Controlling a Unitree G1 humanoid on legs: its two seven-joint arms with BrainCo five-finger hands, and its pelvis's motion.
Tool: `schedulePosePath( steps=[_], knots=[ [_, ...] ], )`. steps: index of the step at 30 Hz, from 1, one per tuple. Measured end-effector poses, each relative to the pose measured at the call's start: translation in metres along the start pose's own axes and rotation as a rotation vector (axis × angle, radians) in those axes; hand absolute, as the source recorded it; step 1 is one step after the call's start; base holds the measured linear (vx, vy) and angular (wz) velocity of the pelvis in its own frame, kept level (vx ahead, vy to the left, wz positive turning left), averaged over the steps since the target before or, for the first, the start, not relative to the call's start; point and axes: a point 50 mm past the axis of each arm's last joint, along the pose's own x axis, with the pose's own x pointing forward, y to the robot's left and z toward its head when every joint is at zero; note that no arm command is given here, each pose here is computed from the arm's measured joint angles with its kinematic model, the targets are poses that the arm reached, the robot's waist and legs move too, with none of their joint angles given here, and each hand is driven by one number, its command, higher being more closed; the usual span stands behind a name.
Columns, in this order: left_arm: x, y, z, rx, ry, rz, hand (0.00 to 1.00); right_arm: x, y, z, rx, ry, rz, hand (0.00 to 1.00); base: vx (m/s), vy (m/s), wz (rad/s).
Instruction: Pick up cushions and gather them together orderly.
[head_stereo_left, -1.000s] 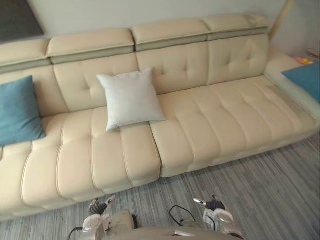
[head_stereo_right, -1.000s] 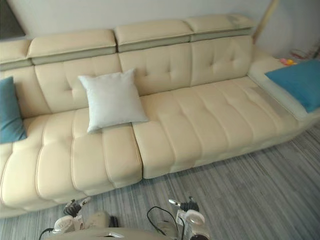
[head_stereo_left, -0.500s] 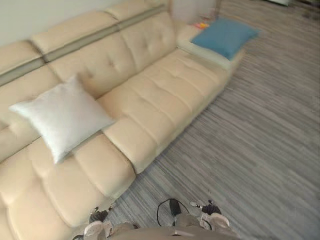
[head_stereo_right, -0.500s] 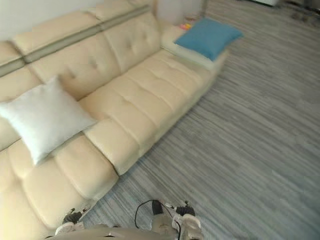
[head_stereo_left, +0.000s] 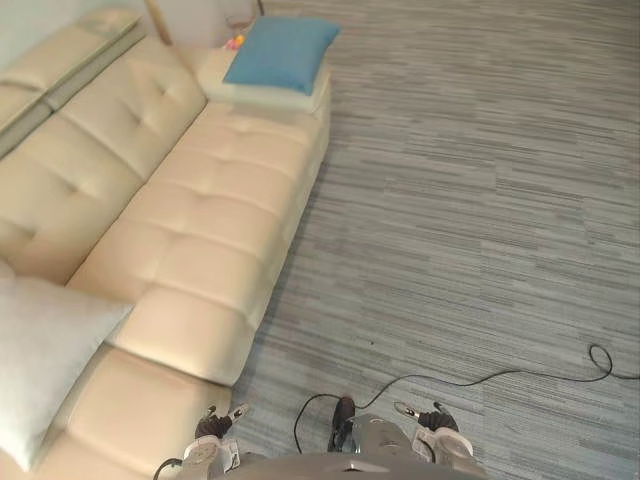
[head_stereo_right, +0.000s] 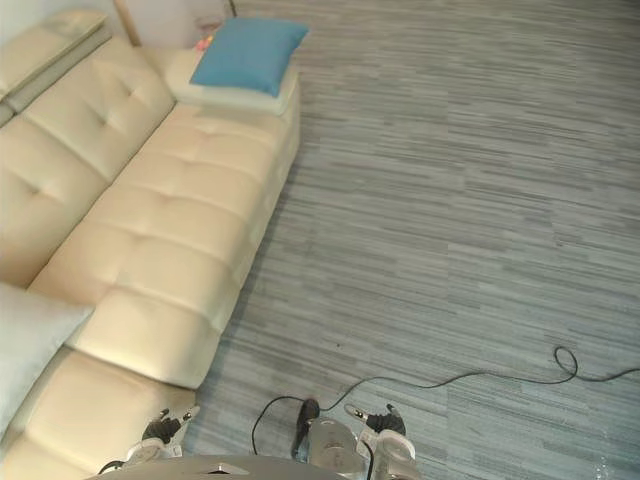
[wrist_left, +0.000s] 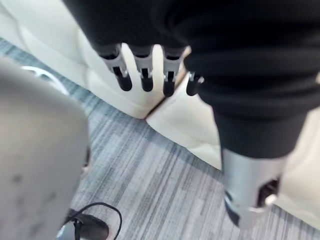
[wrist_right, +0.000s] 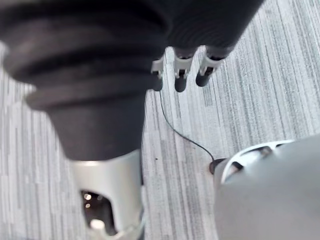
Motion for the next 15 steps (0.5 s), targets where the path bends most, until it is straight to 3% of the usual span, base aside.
schedulePosePath(
  steps=[7, 15],
  knots=[
    [-0.001, -0.002, 0.012, -0.073, -0.062, 0.003, 0.0, 0.0, 0.003, -0.004, -0.007, 0.026, -0.005, 0.0, 0.18, 0.098, -1.17],
    [0.001, 0.005, 0.015, -0.091, -0.065, 0.026, 0.0, -0.004, 0.005, -0.014, 0.004, 0.048, -0.004, 0.0, 0.34, 0.253, -0.42]
  ],
)
